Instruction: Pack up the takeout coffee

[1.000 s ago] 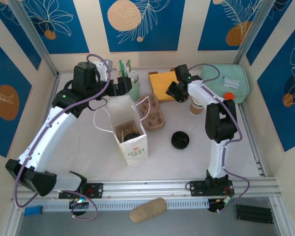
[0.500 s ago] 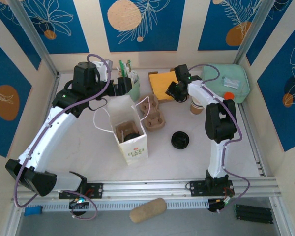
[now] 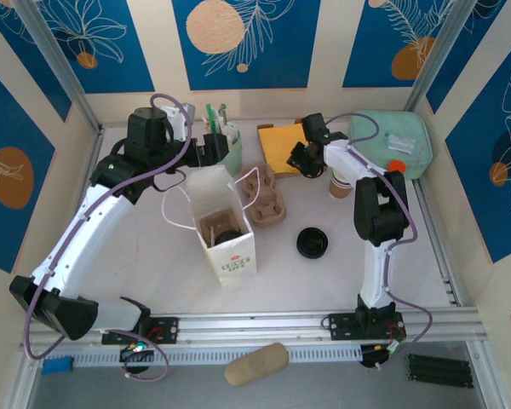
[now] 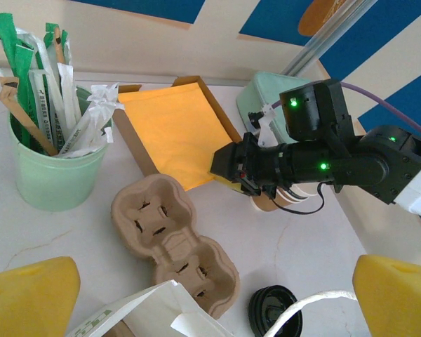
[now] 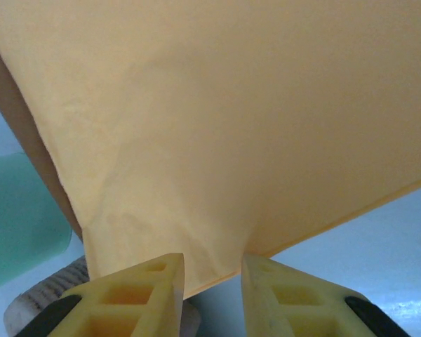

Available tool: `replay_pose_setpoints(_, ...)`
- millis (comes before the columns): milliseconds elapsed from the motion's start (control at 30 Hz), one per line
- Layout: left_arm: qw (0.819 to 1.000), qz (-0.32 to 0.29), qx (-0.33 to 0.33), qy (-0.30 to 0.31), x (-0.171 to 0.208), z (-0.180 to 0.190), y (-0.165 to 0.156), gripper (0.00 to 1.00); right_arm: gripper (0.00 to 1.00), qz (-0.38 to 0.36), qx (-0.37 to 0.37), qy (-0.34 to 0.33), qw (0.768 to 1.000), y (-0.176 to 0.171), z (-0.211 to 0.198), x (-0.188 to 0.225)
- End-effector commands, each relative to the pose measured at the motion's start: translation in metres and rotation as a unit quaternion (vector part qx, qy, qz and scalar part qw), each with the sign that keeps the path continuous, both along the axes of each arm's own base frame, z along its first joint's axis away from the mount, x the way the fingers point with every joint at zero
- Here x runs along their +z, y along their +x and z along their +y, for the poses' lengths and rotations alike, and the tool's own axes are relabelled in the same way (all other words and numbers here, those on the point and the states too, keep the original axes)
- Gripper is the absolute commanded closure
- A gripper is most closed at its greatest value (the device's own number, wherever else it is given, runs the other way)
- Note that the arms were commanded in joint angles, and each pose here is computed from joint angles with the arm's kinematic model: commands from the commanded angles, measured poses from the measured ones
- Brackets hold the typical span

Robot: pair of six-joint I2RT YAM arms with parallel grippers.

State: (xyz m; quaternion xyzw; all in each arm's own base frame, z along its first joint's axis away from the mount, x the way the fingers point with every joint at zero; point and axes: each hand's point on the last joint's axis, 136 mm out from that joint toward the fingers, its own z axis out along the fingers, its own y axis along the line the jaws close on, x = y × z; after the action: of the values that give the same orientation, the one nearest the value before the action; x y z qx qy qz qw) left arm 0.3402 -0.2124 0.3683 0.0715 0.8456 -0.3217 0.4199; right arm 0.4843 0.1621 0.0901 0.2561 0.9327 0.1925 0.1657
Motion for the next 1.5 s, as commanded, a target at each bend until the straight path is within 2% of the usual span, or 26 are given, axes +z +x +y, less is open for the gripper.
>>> replay_pose_setpoints(0, 1.0, -0.023, -0.005, 0.0, 0.014, -0.003, 0.001, 0.01, 0.73, 0.016, -0.006, 0.008, 1.0, 0.001, -0.001, -0.01)
replay_pose_setpoints(167, 1.0, -0.023, -0.005, 0.0, 0.014, -0.003, 0.001, 0.01, 0.75, 0.02, -0.008, 0.007, 1.0, 0.004, -0.001, -0.015)
replay_pose_setpoints(300, 1.0, -0.023, -0.005, 0.0, 0.014, -0.004, 0.001, 0.01, 0.81, 0.017, -0.01, 0.009, 1.0, 0.007, -0.002, -0.014)
replay_pose_setpoints(467, 1.0, -0.023, -0.004, 0.0, 0.013, -0.004, 0.002, 0.01, 1.0, 0.007, -0.007, 0.013, 1.0, 0.012, -0.003, -0.008)
replay_pose_setpoints(900, 1.0, -0.023, -0.004, -0.003, 0.014, -0.004, 0.003, 0.01, 1.0, -0.044, 0.0, 0.029, 0.999, 0.02, -0.006, 0.031)
replay_pose_setpoints(1467, 1.0, -0.023, -0.006, -0.005, 0.014, -0.005, 0.003, 0.01, 1.0, -0.078, 0.003, 0.043, 0.996, 0.017, -0.004, 0.06)
